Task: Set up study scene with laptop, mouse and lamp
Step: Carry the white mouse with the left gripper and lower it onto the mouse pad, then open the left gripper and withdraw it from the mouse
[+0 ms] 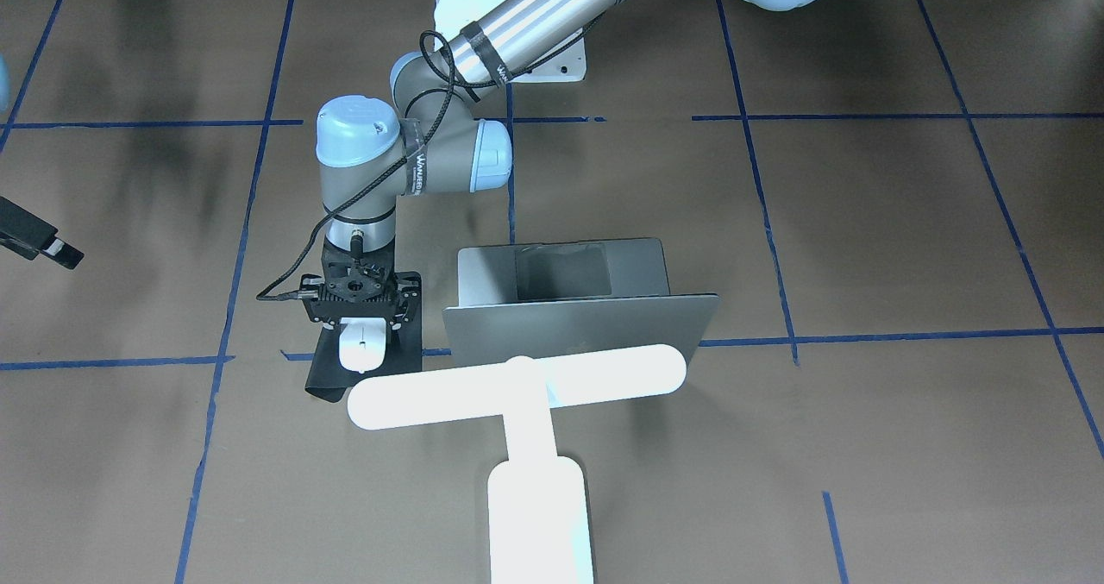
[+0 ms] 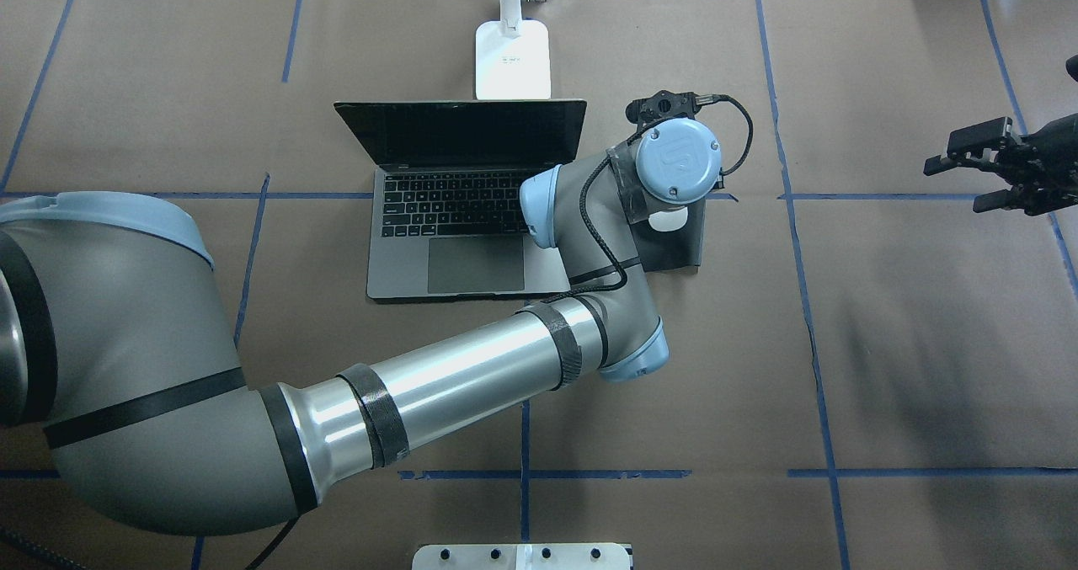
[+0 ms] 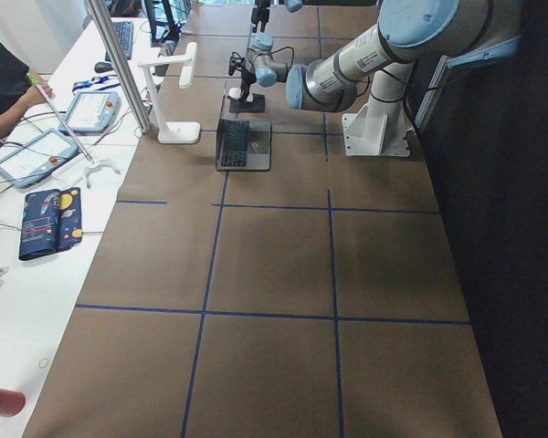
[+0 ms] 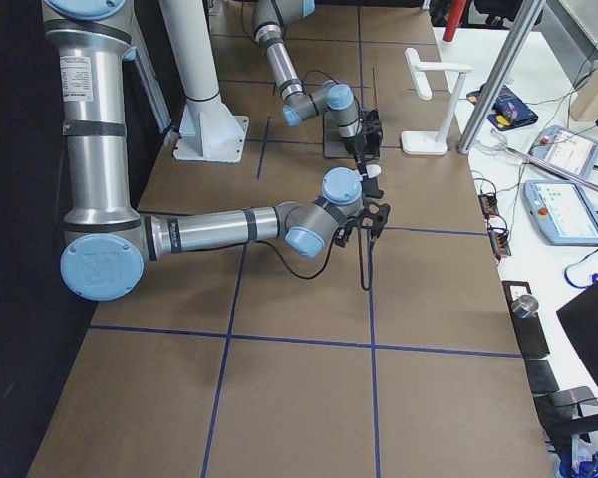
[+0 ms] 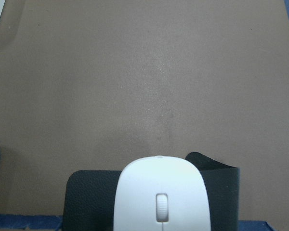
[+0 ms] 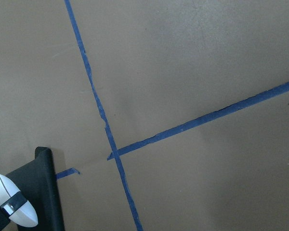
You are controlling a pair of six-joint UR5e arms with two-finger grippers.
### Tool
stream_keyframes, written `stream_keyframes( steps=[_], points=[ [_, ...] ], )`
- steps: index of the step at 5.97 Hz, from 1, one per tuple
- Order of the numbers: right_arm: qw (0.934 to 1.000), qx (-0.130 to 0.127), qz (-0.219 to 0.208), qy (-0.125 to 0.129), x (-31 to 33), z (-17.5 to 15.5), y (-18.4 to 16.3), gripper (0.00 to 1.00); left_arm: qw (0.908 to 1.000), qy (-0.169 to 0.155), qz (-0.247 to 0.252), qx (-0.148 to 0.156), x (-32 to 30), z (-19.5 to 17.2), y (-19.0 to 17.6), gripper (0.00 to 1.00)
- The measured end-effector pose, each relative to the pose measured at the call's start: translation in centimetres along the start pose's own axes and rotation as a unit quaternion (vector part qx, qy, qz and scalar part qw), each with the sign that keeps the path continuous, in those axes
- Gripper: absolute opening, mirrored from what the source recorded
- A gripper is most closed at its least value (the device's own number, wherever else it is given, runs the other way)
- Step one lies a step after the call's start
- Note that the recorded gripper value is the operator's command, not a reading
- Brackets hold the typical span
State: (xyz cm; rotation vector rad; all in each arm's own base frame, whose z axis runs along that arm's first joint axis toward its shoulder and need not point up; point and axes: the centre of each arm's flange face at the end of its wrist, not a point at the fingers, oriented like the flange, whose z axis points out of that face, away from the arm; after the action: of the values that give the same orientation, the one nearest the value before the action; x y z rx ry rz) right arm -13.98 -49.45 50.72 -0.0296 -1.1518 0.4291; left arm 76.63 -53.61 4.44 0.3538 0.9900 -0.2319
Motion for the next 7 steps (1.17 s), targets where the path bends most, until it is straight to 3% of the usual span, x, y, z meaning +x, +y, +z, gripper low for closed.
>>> stream_keyframes(
  steps=[1, 3, 5, 7],
  points=[
    [1.0, 0.0, -0.001, 0.001, 0.0, 0.1, 0.0, 1.0, 1.0, 0.001, 0.0, -0.001, 0.2, -0.1, 0.2, 0.45],
    [1.0, 0.001, 0.0, 0.002, 0.1, 0.1, 0.1, 1.0, 1.0, 0.0, 0.002, -0.004, 0.4, 0.0, 0.6, 0.54],
    [1.0, 0.0, 0.001, 0.002, 0.2, 0.2, 0.1, 1.0, 1.0, 0.001, 0.005, -0.008, 0.6, 0.2, 1.5, 0.9],
    [1.0, 0.0, 0.001, 0.003, 0.3, 0.1, 0.1, 1.0, 0.9999, 0.002, 0.006, -0.009, 0.8, 0.1, 1.8, 0.96]
  ],
)
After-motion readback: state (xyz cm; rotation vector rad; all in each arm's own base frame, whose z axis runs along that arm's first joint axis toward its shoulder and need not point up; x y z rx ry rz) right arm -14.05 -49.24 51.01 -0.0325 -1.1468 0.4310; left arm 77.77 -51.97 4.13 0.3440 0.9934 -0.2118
